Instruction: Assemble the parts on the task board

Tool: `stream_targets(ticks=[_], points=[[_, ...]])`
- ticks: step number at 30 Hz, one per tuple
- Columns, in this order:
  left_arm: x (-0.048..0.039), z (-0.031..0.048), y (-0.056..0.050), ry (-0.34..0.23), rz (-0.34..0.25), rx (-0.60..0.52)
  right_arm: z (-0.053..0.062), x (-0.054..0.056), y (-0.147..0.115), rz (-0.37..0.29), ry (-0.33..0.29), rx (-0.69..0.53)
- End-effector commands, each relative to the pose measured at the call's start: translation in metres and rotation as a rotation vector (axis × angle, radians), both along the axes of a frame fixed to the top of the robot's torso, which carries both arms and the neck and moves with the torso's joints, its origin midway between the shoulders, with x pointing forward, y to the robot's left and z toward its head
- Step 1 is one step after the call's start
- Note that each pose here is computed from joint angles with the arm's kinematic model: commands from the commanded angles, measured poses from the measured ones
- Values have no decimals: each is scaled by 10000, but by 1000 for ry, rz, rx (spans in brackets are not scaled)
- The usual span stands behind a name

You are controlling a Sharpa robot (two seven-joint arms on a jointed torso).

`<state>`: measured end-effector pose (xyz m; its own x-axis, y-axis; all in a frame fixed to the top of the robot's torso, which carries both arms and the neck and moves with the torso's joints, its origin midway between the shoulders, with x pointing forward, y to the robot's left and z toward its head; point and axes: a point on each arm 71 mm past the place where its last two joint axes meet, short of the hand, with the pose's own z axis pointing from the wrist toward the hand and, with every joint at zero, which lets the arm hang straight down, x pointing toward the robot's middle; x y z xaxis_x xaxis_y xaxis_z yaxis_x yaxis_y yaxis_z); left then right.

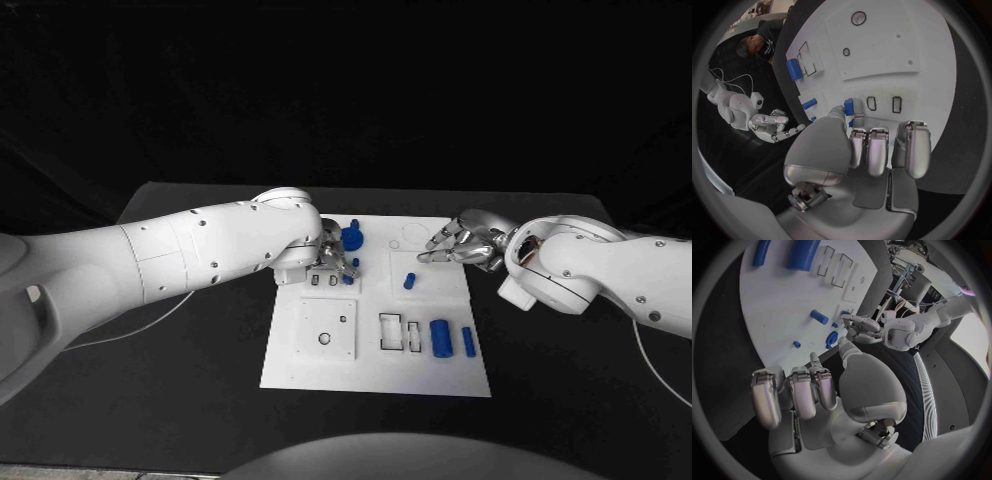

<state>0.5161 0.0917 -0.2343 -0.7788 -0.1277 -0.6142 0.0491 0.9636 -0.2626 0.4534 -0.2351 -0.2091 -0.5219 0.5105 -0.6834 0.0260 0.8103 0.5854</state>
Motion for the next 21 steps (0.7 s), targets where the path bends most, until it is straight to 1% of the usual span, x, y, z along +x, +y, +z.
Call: stream_targets(ticks=[1, 8, 14, 16, 21], points=[[-3, 7, -16, -6, -7, -19, -11, -5, -1, 11, 6, -13], [3, 12, 15, -12, 3, -27, -17, -4, -15, 8, 8, -14], [0, 32, 52, -28, 8, -32, -26, -1, -31, 3, 9, -16], [0, 54, 69, -34, 8, -31, -30, -1, -35, 2, 10, -17], [11, 140, 124, -44, 7, -17, -36, 1, -38, 1, 11, -18]])
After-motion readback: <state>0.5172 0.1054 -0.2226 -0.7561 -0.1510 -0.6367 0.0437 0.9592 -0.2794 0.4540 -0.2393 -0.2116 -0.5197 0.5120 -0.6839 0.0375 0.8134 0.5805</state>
